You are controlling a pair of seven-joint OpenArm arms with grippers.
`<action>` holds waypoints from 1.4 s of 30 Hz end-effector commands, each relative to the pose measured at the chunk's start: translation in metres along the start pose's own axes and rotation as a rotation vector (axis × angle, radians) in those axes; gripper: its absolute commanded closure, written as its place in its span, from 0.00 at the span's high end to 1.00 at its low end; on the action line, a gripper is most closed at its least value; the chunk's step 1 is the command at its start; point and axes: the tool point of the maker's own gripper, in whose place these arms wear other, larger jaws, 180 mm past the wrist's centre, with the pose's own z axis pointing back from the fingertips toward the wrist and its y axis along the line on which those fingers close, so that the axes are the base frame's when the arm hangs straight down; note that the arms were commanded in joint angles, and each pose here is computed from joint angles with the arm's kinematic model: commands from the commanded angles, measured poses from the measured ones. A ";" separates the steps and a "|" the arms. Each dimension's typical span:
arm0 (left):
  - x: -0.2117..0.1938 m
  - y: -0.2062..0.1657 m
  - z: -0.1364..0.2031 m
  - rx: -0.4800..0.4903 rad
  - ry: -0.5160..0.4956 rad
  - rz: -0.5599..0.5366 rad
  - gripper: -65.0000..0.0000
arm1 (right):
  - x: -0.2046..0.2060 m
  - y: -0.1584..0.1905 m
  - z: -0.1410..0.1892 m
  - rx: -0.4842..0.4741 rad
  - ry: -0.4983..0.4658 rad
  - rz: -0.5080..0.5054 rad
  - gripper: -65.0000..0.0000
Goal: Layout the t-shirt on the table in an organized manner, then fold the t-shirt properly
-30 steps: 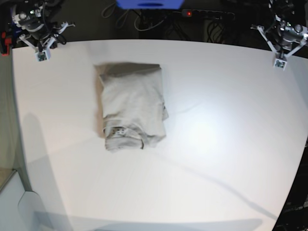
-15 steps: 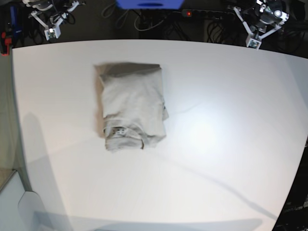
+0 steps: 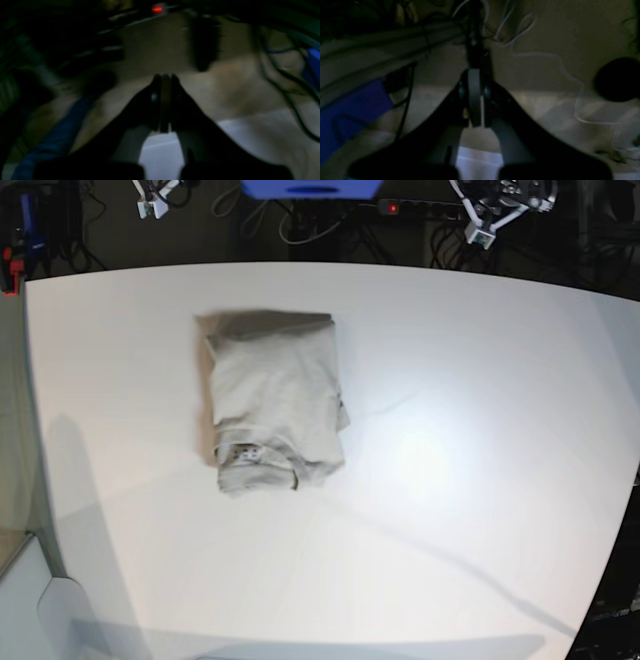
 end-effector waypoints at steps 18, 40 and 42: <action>-0.005 -0.052 -0.087 -0.197 -0.057 0.293 0.00 | -0.033 -0.003 -0.051 0.013 -0.132 -0.339 0.00; 0.001 -0.025 -0.111 0.129 -0.036 0.311 0.00 | -0.051 -0.045 -0.052 -0.456 -0.045 -0.081 0.00; 0.006 -0.025 -0.112 0.129 -0.041 0.311 0.00 | -0.057 -0.037 -0.055 -0.433 -0.021 -0.051 0.00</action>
